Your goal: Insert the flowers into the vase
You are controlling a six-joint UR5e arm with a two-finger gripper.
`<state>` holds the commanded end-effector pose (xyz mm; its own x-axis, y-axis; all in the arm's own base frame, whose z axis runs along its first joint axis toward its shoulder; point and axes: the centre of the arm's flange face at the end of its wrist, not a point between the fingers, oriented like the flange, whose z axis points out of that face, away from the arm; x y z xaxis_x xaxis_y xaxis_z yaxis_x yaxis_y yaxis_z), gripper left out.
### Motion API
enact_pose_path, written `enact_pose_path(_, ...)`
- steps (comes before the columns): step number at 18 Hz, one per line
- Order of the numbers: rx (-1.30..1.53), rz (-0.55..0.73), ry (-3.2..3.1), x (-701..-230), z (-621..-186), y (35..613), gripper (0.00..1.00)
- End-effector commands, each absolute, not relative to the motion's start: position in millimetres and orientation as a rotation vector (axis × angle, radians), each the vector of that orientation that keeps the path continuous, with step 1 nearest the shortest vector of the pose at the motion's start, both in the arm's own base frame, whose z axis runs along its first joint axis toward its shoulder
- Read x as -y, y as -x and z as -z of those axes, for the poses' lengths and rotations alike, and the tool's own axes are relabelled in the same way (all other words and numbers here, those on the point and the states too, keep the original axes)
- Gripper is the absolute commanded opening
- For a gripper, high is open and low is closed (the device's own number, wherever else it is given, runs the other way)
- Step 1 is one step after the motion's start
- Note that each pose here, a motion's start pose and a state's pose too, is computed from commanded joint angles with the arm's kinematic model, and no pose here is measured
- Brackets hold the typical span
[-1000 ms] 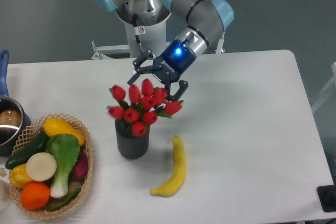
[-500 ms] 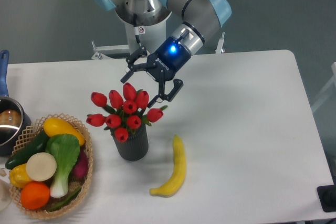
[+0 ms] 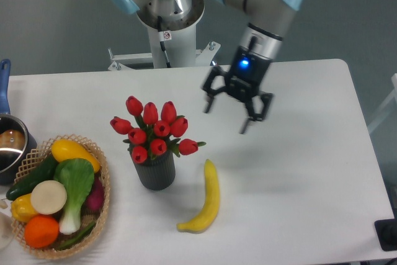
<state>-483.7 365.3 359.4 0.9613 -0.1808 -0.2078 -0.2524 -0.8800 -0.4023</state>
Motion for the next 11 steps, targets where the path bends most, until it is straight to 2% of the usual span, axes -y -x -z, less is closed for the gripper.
enact_pose_path(8,-0.302,-0.325,2.834,-368.2,-357.9,518.3,1.0)
enact_pose_path(11,-0.299,-0.307,2.906,-364.7,-334.6,525.9,1.0)
